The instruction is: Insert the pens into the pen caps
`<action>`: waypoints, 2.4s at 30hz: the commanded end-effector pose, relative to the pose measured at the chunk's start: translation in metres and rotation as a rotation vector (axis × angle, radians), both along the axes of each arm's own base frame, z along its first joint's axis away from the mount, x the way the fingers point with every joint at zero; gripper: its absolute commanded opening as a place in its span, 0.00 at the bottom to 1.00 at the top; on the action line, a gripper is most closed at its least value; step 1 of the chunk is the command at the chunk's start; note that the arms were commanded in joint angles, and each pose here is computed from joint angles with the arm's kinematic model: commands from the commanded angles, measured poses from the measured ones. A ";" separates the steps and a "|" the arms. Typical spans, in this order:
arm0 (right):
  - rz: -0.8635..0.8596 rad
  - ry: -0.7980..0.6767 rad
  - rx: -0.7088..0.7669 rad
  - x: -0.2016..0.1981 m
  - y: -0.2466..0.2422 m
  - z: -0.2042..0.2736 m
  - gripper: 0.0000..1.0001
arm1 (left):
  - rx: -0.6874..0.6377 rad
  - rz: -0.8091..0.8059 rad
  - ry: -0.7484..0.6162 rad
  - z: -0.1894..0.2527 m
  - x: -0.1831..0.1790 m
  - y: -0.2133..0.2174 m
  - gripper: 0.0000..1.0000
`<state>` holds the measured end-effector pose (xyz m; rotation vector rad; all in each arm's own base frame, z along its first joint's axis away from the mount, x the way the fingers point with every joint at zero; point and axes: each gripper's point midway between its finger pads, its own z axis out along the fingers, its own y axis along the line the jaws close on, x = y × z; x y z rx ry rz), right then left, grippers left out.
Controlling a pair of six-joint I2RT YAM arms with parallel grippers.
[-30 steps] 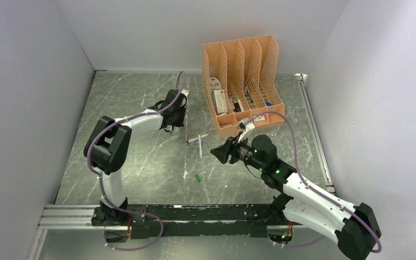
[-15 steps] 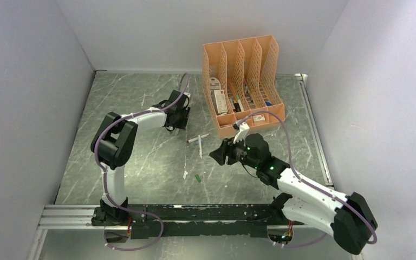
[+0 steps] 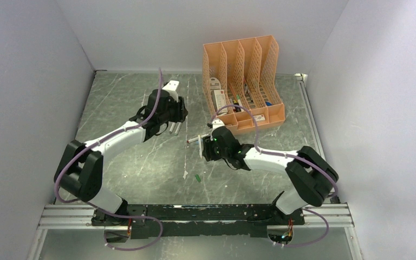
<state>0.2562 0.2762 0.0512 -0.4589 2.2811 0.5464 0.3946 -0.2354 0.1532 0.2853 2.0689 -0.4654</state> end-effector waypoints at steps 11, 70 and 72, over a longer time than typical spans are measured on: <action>0.015 -0.049 -0.132 0.022 0.028 -0.024 0.43 | -0.108 0.131 0.005 -0.006 -0.010 0.022 0.56; -0.073 -0.458 0.203 0.015 0.006 0.165 0.47 | -0.657 -0.662 0.036 0.070 -0.093 -0.072 0.07; -0.160 -0.448 0.293 0.013 -0.005 0.178 0.52 | -0.642 -0.623 -0.090 0.081 -0.087 -0.066 0.07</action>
